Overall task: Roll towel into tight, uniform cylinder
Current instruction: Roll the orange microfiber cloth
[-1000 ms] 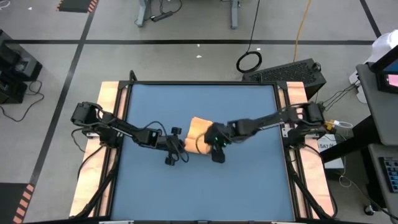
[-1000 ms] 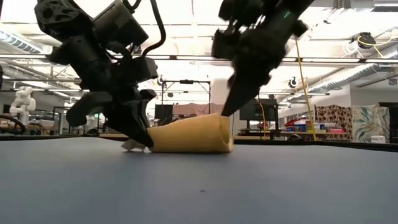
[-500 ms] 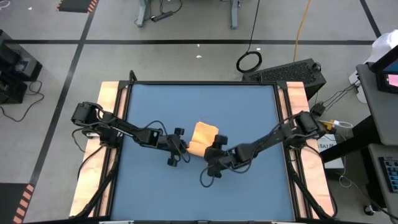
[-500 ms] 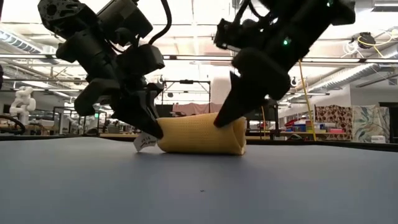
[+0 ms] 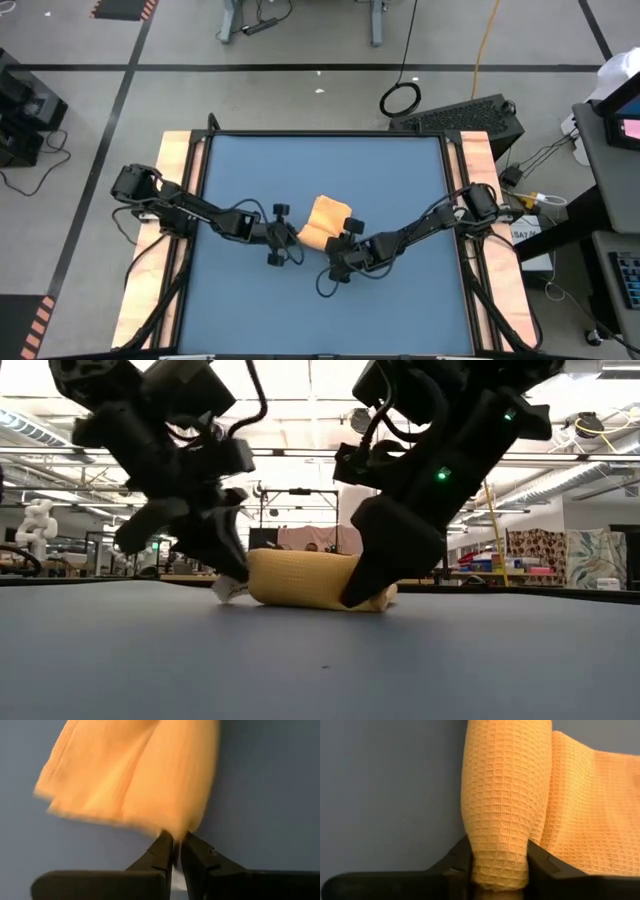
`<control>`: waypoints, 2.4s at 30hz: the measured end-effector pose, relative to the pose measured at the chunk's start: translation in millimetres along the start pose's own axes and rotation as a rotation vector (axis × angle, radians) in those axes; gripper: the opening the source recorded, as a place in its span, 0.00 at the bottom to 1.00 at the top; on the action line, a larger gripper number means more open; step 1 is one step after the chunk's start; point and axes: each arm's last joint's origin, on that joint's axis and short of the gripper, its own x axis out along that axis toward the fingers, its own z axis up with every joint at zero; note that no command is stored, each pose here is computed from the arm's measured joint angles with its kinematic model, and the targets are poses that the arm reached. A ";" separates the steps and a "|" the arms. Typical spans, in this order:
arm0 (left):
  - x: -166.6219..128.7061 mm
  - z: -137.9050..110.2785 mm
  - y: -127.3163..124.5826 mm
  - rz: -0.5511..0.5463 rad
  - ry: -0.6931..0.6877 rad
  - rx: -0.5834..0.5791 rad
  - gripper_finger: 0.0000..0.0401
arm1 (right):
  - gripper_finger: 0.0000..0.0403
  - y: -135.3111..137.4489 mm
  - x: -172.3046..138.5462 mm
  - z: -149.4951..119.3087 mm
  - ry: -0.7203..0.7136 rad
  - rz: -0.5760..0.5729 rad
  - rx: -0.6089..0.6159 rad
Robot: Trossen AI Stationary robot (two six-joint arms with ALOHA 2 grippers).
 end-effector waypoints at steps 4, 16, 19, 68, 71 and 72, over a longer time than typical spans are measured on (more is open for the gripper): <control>-13.6 -3.8 -4.3 0.129 0.073 0.015 0.17 | 0.21 2.1 -0.5 -0.5 -0.016 -0.002 -0.036; -21.6 23.3 -21.1 0.021 -0.298 0.072 0.35 | 0.21 -1.8 3.9 3.3 0.005 0.071 -0.021; -6.4 16.2 -25.6 0.019 -0.254 0.102 0.39 | 0.21 -5.0 5.6 4.8 0.019 0.089 -0.015; 33.3 -11.1 7.1 -0.111 -0.108 -0.078 0.21 | 0.56 -11.1 -68.4 14.2 -0.040 0.048 -0.205; 33.6 -11.1 8.3 -0.142 -0.112 -0.109 0.21 | 0.61 4.2 -80.0 10.4 -0.144 0.019 -0.277; 33.7 -11.1 8.2 -0.145 -0.113 -0.118 0.22 | 0.61 10.4 -81.3 9.4 -0.183 0.022 -0.301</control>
